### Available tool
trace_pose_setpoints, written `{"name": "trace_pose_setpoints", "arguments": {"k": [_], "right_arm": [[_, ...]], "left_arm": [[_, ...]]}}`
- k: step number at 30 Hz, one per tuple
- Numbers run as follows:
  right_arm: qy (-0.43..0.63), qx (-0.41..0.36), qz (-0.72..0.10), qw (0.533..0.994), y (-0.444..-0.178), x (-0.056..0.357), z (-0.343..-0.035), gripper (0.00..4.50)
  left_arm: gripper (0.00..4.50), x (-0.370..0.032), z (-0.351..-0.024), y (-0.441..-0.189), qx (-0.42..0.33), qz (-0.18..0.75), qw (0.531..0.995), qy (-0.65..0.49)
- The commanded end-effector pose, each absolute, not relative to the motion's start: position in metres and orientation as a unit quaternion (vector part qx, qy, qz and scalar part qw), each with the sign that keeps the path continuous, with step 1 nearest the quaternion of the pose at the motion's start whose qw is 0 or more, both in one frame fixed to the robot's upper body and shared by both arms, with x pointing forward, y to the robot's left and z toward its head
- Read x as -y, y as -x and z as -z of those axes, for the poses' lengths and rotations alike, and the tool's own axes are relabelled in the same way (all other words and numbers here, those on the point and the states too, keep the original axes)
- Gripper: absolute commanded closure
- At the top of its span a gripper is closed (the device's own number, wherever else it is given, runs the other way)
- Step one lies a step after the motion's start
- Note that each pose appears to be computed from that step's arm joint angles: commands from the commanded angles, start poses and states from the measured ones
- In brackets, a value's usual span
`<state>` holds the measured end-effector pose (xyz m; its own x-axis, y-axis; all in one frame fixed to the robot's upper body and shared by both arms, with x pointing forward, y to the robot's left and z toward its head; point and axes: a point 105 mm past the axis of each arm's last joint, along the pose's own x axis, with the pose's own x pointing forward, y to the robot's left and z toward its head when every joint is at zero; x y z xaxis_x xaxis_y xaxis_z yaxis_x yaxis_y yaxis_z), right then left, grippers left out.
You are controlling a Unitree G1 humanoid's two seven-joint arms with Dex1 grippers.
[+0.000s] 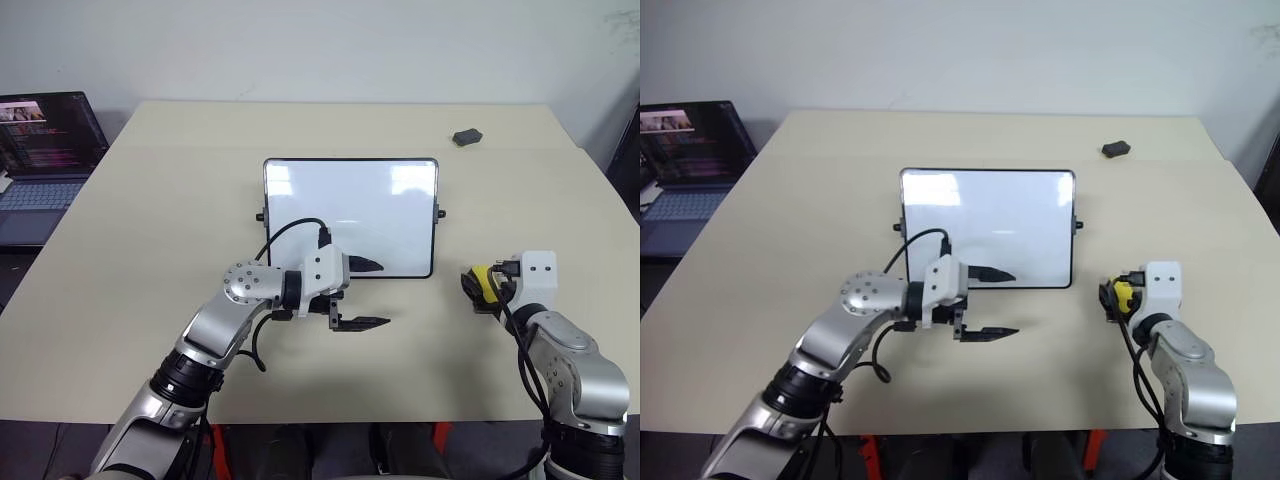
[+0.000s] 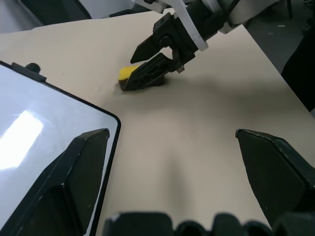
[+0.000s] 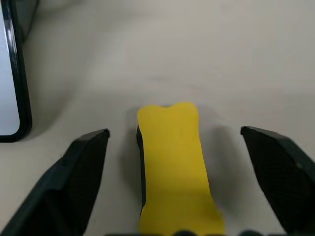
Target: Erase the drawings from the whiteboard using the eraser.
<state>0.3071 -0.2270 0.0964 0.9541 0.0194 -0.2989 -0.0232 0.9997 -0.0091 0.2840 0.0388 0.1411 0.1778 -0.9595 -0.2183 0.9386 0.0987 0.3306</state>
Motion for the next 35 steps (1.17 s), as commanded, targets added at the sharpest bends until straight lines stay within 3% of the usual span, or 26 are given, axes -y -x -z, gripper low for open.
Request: {"name": "trace_pose_setpoints", "arguments": {"k": [1, 8, 14, 19, 23, 35], "right_arm": [[0.004, -0.084, -0.022, 0.996, -0.309, 0.225, -0.124, 0.01], [0.041, 0.049, -0.006, 0.998, -0.302, 0.221, -0.157, 0.01], [0.022, 0.114, -0.042, 0.992, -0.273, 0.216, -0.162, 0.01], [-0.005, 0.1, -0.071, 0.992, -0.238, 0.211, -0.133, 0.01], [-0.003, 0.081, -0.077, 0.994, -0.225, 0.212, -0.109, 0.01], [0.021, 0.052, -0.12, 0.991, -0.226, 0.205, -0.097, 0.01]], "left_arm": [[0.0, -0.049, -0.163, -0.294, 0.059, 0.586, 0.789, -0.177], [0.0, -0.091, -0.188, -0.313, 0.088, 0.425, 0.896, -0.09], [0.0, -0.139, -0.187, -0.298, 0.083, 0.286, 0.953, -0.046], [0.0, -0.163, -0.172, -0.289, 0.072, 0.178, 0.981, -0.035], [0.0, -0.17, -0.151, -0.286, 0.052, 0.119, 0.991, -0.019], [0.0, -0.2, -0.115, -0.275, 0.015, 0.003, 1.0, 0.009]]}}
